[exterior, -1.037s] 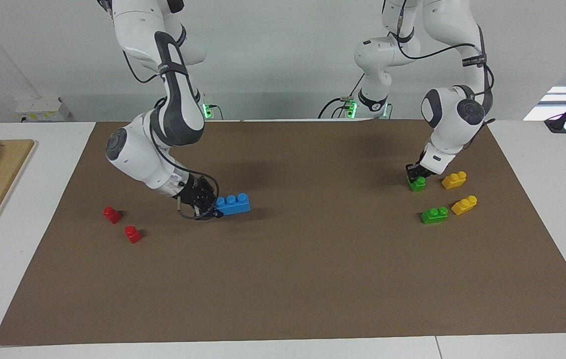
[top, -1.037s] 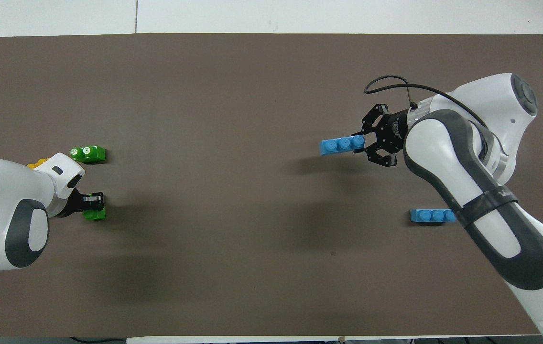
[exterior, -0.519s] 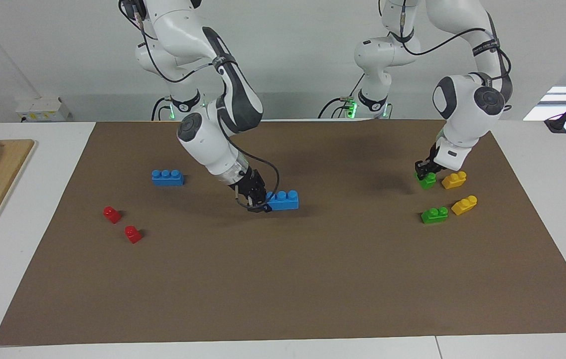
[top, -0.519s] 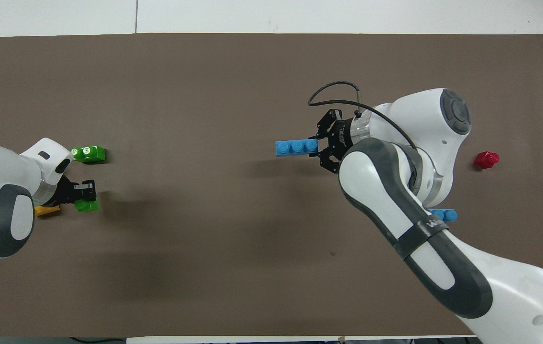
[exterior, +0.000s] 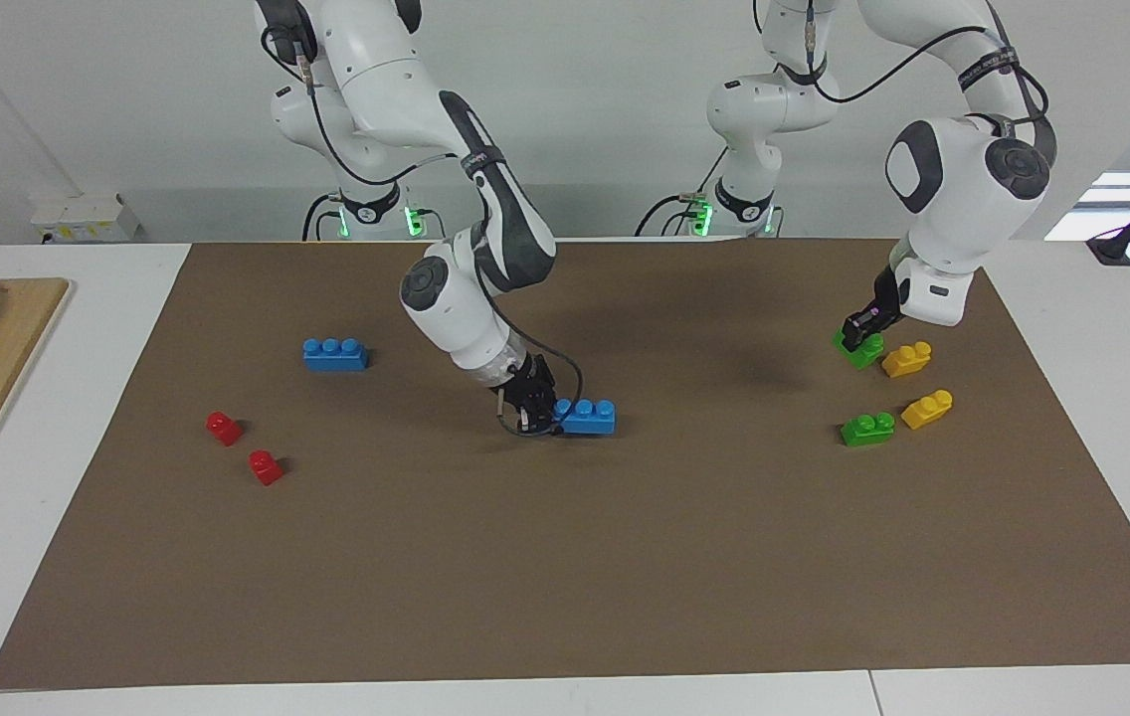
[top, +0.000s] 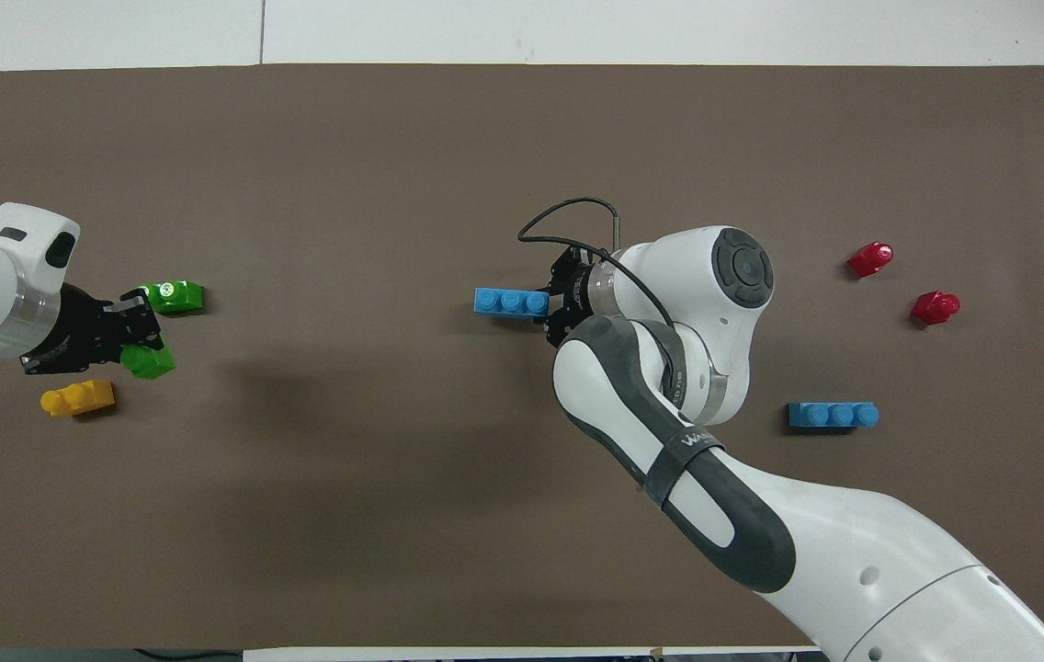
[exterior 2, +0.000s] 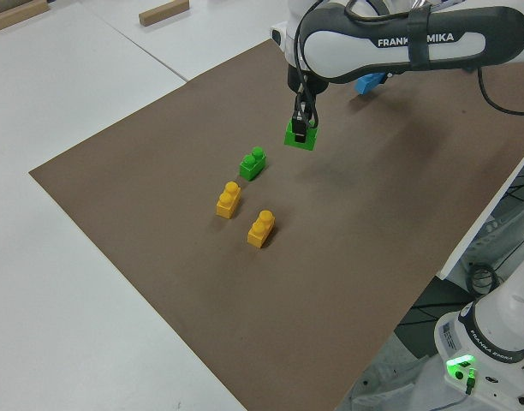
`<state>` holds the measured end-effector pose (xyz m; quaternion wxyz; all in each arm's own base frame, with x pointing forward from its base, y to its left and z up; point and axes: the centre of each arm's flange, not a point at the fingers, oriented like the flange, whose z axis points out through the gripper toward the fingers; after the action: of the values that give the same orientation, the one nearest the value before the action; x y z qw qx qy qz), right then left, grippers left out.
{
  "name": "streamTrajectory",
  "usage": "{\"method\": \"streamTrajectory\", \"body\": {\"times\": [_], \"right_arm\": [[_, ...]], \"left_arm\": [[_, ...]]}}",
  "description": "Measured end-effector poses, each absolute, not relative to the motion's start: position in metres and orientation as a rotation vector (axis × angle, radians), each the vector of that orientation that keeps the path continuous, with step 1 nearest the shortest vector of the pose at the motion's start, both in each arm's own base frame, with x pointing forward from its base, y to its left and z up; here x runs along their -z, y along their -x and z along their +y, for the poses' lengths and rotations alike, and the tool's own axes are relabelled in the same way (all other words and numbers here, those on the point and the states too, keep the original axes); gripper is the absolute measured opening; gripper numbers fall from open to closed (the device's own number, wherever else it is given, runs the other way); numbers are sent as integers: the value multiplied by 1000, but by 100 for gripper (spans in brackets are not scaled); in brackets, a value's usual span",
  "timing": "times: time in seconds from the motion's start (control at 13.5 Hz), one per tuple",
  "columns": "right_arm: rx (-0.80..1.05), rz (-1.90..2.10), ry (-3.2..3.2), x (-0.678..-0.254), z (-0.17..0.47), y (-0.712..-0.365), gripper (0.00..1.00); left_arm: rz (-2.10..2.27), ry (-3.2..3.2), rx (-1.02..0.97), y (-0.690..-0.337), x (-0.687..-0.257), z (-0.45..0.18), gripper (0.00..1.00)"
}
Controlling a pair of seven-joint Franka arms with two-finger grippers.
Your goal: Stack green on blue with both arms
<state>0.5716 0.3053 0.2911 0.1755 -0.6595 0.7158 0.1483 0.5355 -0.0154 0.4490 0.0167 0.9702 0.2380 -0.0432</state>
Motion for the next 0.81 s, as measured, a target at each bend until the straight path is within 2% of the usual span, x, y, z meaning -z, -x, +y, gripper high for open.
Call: {"method": "streamTrajectory", "body": {"times": [0.44,0.81], "right_arm": [[-407,2004,1922,-273,324,-552,35],[-375,1943,1965,-274,325,-551,35]], "left_arm": [[1206,-2864,110,-538,-464,-59,34],[1703,-2591,89,-531,-469,-124,34]]}}
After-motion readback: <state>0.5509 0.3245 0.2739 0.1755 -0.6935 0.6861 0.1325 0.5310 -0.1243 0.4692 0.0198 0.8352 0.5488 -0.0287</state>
